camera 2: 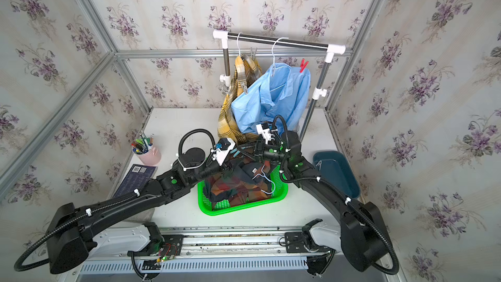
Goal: Remove the clothespins securing long-sleeve shirts to the hanger
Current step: Place the clamp in the storage box.
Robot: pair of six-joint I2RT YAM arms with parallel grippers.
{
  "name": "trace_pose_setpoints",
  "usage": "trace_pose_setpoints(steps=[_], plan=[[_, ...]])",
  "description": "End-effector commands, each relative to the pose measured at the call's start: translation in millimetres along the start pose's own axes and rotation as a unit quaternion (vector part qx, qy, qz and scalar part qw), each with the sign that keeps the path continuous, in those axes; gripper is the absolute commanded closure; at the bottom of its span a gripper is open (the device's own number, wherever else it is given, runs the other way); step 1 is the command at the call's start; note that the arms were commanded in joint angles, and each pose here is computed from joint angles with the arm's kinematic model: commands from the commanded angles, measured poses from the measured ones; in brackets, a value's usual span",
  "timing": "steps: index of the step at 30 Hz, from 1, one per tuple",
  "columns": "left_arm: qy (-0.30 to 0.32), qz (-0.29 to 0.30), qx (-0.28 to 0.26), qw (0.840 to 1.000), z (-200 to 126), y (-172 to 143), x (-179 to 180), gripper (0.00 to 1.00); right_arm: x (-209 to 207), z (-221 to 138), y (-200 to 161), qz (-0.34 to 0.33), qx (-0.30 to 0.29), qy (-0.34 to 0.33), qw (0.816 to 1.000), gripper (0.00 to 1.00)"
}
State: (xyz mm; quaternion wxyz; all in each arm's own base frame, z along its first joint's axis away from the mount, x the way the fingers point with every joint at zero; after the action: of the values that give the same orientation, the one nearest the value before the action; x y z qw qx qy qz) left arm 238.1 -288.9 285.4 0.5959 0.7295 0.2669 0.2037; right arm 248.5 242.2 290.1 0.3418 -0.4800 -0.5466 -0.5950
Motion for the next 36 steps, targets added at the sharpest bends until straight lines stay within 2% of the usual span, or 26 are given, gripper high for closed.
trace_pose_setpoints(steps=[1, 3, 6, 8, 10, 12, 14, 16, 19, 22, 29, 32, 33, 35, 36], plan=[[0.021, -0.006, -0.007, 1.000, -5, 4, 6, 0.23, 2, -2, 6, -0.023, -0.018, -0.009, 1.000, 0.91], [0.039, -0.009, -0.013, 0.999, -11, 5, 11, 0.13, -3, -7, 9, -0.021, -0.029, -0.025, 0.999, 0.93], [0.076, -0.017, -0.024, 0.997, -25, 8, 23, 0.05, -16, -31, 24, -0.011, -0.069, -0.058, 0.996, 0.93], [0.099, -0.019, -0.020, 0.995, -36, 9, 30, 0.03, -32, -66, 40, 0.001, -0.118, -0.097, 0.988, 0.94], [0.109, -0.017, -0.009, 0.994, -44, 8, 33, 0.02, -52, -112, 55, 0.019, -0.180, -0.145, 0.973, 0.94], [0.107, -0.018, 0.001, 0.994, -51, 7, 32, 0.02, -78, -158, 59, 0.046, -0.232, -0.205, 0.950, 0.94], [0.099, -0.018, 0.019, 0.995, -55, 3, 30, 0.02, -109, -208, 56, 0.082, -0.287, -0.274, 0.914, 0.95], [0.092, -0.018, 0.030, 0.995, -56, 0, 28, 0.02, -134, -246, 47, 0.115, -0.334, -0.309, 0.883, 0.96], [0.085, -0.019, 0.031, 0.996, -58, -3, 26, 0.02, -164, -289, 34, 0.146, -0.381, -0.387, 0.827, 0.96], [0.077, -0.019, 0.032, 0.996, -57, -2, 24, 0.02, -182, -320, 30, 0.148, -0.416, -0.467, 0.766, 0.94], [0.060, -0.026, 0.041, 0.997, -53, -8, 19, 0.02, -204, -359, 34, 0.164, -0.479, -0.542, 0.671, 0.95], [0.059, -0.025, 0.039, 0.997, -54, -8, 19, 0.02, -215, -371, 30, 0.175, -0.485, -0.571, 0.639, 0.95], [0.059, -0.024, 0.038, 0.997, -55, -8, 19, 0.02, -217, -373, 30, 0.169, -0.489, -0.575, 0.634, 0.94], [0.059, -0.023, 0.038, 0.997, -56, -8, 19, 0.01, -221, -374, 30, 0.171, -0.486, -0.577, 0.633, 0.85], [0.059, -0.023, 0.037, 0.997, -56, -8, 19, 0.01, -225, -372, 30, 0.173, -0.481, -0.577, 0.638, 0.77]])
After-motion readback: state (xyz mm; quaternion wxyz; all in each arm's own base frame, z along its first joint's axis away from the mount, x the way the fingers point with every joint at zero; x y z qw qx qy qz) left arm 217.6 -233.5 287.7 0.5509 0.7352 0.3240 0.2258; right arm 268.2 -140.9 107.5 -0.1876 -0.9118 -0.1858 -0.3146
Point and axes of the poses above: each gripper's point midway between its finger pads, its own z axis out along the fingers, its own x axis along the line the jaws close on, y = z × x, the point moved 4 cm from there along -z, back along the fingers, and after that the axes turned 4 degrees about -z, right-handed, at the moved point
